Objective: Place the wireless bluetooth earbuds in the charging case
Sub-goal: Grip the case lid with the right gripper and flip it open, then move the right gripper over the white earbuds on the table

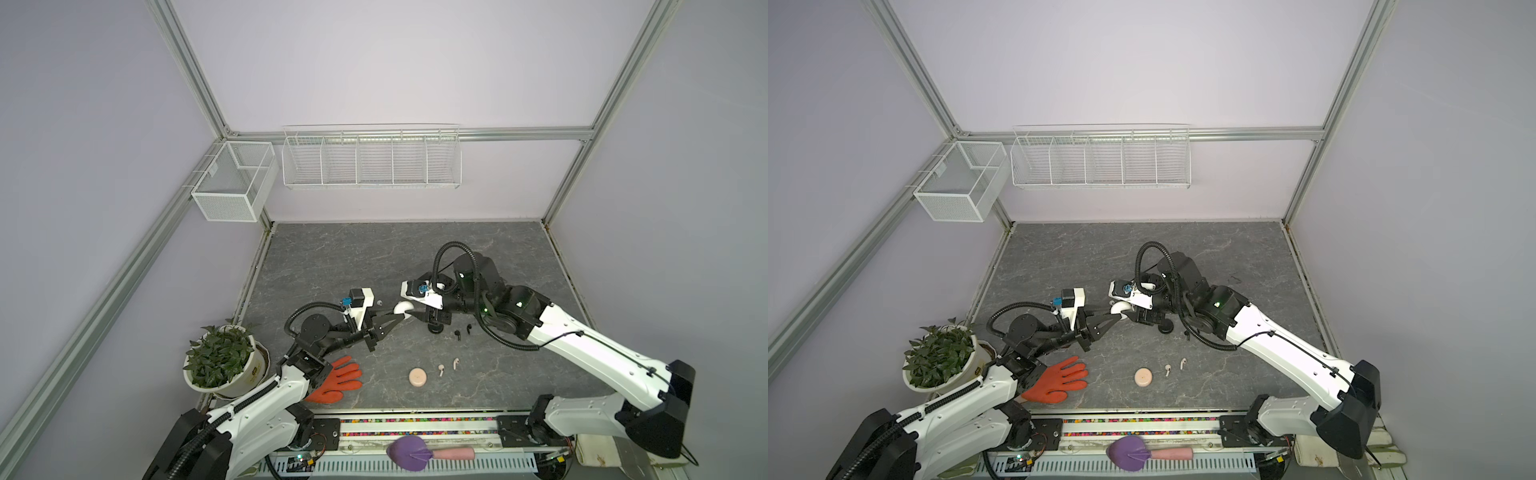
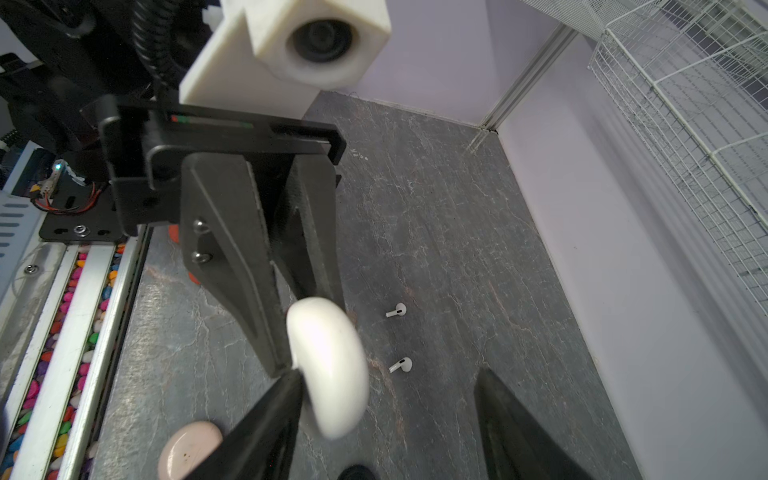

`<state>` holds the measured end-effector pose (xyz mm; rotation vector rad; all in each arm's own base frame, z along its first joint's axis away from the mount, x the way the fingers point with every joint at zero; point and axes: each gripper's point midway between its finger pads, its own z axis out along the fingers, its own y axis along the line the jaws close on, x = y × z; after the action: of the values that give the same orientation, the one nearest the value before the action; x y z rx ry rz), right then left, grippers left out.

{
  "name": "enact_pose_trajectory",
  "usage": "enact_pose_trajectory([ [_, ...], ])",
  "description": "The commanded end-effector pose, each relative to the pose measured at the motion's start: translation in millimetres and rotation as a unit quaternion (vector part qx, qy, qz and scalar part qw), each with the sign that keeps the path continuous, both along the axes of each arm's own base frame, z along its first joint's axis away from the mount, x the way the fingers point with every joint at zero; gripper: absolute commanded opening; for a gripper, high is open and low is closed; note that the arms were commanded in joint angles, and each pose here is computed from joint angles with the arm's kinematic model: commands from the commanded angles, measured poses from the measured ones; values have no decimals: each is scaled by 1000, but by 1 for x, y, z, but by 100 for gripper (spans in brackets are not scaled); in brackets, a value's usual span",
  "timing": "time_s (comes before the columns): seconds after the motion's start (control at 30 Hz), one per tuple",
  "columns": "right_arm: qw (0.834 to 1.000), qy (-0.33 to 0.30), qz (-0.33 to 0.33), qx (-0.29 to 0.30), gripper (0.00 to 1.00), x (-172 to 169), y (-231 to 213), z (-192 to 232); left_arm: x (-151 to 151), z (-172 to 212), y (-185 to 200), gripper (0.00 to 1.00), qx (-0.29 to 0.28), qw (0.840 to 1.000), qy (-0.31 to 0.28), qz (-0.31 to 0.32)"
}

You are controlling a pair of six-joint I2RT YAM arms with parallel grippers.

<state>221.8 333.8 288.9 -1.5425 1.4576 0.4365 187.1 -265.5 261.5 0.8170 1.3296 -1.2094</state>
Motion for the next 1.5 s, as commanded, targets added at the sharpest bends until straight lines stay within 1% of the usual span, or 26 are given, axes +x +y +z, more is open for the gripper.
enact_pose_trajectory([
  [0.0,999,-35,-20,31,68,8,-1,29,-10,-4,-3,0,8,1000,-11,-25],
  [0.83,998,-36,-34,35,69,11,-3,30,-11,-9,-2,0,11,1000,-9,-25],
  [1.07,999,-29,-35,29,70,13,-1,24,-12,-7,-1,0,8,1000,-10,-25],
  [1.27,999,-18,-43,27,70,17,2,20,-11,-4,2,0,4,1000,-14,-13],
  [1.33,997,-7,-64,37,70,21,0,25,-8,-5,4,0,4,1000,-8,-1],
  [1.4,991,30,-113,61,72,26,-6,32,-2,-4,8,0,-2,1000,-1,22],
  [1.43,984,56,-153,75,73,31,-13,32,2,-3,10,0,-6,999,2,37],
  [1.47,971,85,-202,100,71,39,-19,27,4,-2,13,0,-11,999,3,49],
])
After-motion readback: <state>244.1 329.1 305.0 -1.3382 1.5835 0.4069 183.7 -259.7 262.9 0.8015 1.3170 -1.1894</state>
